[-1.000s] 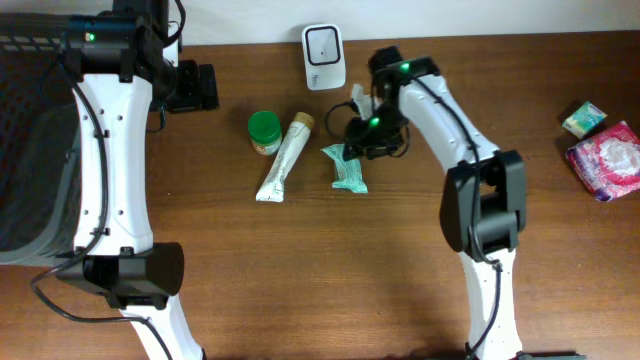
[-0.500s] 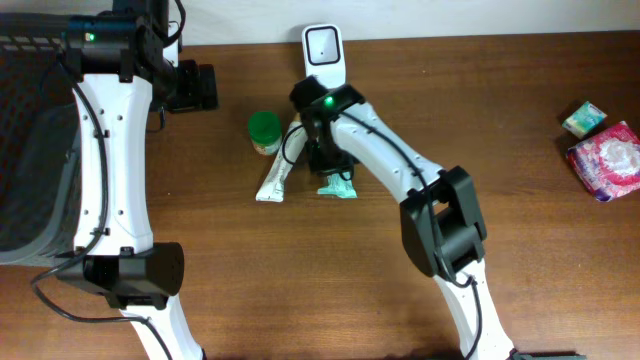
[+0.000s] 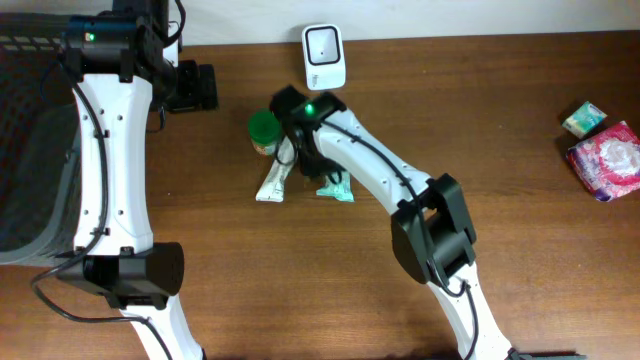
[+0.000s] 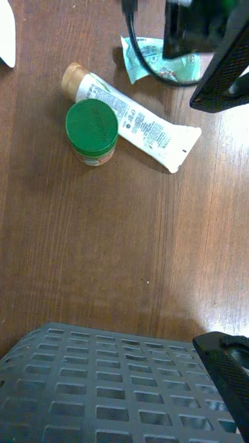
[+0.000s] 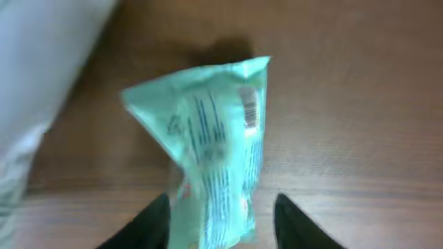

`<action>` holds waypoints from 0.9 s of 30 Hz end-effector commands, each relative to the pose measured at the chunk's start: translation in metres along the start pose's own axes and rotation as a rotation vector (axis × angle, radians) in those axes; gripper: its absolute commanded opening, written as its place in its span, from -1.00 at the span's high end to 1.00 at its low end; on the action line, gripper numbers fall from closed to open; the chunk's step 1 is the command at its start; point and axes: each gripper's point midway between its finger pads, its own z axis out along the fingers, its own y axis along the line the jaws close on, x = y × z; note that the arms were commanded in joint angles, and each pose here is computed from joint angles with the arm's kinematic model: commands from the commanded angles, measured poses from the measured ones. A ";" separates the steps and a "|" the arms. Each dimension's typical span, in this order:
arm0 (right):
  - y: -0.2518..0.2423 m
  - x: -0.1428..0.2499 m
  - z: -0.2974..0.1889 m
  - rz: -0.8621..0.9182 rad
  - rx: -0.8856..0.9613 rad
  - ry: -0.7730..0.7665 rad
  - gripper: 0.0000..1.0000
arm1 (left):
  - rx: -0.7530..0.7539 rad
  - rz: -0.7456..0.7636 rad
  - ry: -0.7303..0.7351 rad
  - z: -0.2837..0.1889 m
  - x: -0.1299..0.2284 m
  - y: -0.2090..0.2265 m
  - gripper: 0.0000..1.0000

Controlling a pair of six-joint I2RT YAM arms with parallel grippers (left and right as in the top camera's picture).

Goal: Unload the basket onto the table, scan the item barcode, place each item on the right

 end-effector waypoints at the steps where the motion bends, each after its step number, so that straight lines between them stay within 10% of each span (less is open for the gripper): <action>1: -0.010 -0.022 -0.038 -0.020 -0.090 -0.040 0.13 | -0.005 -0.008 0.006 0.002 0.001 0.000 -0.98; 5: 0.012 0.004 -0.038 -0.140 -0.308 0.105 0.92 | -0.005 -0.008 0.005 0.002 0.000 0.000 -0.98; 27: 0.021 0.030 0.051 -0.116 -0.331 0.182 0.92 | -0.005 -0.008 0.006 0.002 0.001 0.000 -0.98</action>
